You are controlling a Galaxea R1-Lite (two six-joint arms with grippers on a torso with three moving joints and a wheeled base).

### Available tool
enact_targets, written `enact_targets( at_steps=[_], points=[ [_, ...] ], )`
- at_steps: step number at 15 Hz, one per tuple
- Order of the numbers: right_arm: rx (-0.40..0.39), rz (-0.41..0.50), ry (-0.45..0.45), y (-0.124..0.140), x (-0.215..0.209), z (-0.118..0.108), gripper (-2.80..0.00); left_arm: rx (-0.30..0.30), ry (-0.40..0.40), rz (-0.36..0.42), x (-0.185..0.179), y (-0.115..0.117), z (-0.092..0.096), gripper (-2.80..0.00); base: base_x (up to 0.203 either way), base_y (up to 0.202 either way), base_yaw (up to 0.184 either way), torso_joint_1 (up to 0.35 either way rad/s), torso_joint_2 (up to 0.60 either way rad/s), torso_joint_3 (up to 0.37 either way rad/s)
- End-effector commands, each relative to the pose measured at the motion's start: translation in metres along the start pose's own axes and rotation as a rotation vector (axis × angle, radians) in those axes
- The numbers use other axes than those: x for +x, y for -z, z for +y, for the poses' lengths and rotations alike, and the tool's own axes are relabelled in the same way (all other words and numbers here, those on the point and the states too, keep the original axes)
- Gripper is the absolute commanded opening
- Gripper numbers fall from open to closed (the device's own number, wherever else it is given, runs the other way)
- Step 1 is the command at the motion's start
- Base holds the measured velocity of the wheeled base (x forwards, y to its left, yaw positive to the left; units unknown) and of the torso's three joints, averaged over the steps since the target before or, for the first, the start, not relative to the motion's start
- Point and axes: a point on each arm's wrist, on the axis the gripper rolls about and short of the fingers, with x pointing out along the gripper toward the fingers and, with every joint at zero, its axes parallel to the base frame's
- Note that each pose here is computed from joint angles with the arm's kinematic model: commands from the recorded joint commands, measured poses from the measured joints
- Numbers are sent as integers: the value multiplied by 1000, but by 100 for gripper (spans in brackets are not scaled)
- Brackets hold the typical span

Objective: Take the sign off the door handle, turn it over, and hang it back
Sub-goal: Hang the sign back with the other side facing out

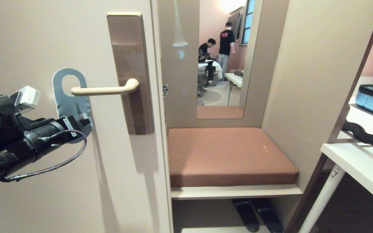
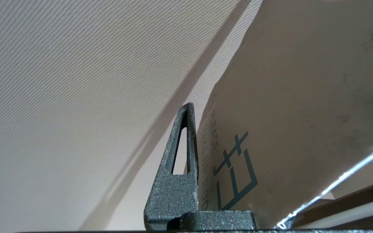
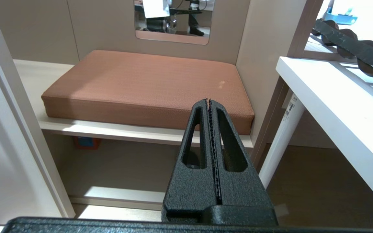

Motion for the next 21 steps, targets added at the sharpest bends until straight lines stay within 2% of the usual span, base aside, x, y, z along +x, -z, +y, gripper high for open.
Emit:
enact_targets(
  at_steps=[1,9,16,21],
  points=[
    [0,0,-1,0,0,0,-280,7,24,-8,-2,-1,-6,-280,0,0,0,0,0,0],
    [-1,1,-1,0,0,0,-280,27,29,-7,-5,8,-26,-280,0,0,0,0,0,0],
    [0,0,-1,0,0,0,-280,29,9,13,-10,16,-23,-280,0,0,0,0,0,0],
    [0,0,-2,0,0,0,-280,39,31,22,-10,20,-32,-280,0,0,0,0,0,0]
  ],
)
